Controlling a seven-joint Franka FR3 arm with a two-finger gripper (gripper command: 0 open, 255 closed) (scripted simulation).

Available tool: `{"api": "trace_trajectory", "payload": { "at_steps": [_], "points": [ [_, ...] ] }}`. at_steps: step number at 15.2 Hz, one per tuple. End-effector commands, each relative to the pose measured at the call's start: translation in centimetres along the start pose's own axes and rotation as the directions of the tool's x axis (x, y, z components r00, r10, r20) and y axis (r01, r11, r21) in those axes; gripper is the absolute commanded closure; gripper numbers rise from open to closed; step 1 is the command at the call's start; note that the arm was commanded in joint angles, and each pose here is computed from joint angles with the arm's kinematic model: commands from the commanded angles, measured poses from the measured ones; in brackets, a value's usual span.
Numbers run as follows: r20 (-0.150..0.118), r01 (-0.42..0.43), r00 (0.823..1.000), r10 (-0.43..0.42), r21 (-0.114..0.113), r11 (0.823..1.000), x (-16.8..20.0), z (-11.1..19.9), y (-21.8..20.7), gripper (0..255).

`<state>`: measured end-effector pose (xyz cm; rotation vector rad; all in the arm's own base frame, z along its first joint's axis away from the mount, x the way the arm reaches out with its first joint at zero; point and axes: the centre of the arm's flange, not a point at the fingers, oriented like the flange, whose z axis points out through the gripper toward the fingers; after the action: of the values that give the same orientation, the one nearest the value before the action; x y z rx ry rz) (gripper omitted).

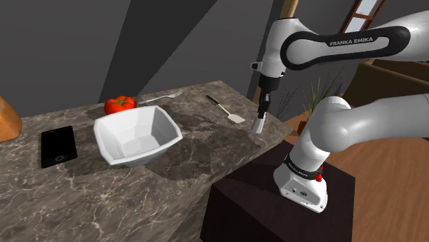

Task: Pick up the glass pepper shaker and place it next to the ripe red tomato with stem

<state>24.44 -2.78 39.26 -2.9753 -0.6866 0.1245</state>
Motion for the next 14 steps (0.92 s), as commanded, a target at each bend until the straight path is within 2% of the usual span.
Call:
{"api": "trace_trajectory", "payload": {
  "at_steps": [1, 14],
  "points": [
    [0.001, 0.0, 1.0, 0.0, 0.0, 1.0, -0.1, -1.0, -0.2, 255],
    [0.001, 0.0, 1.0, 0.0, 0.0, 1.0, -0.5, -7.8, -0.8, 255]
  ]
}}
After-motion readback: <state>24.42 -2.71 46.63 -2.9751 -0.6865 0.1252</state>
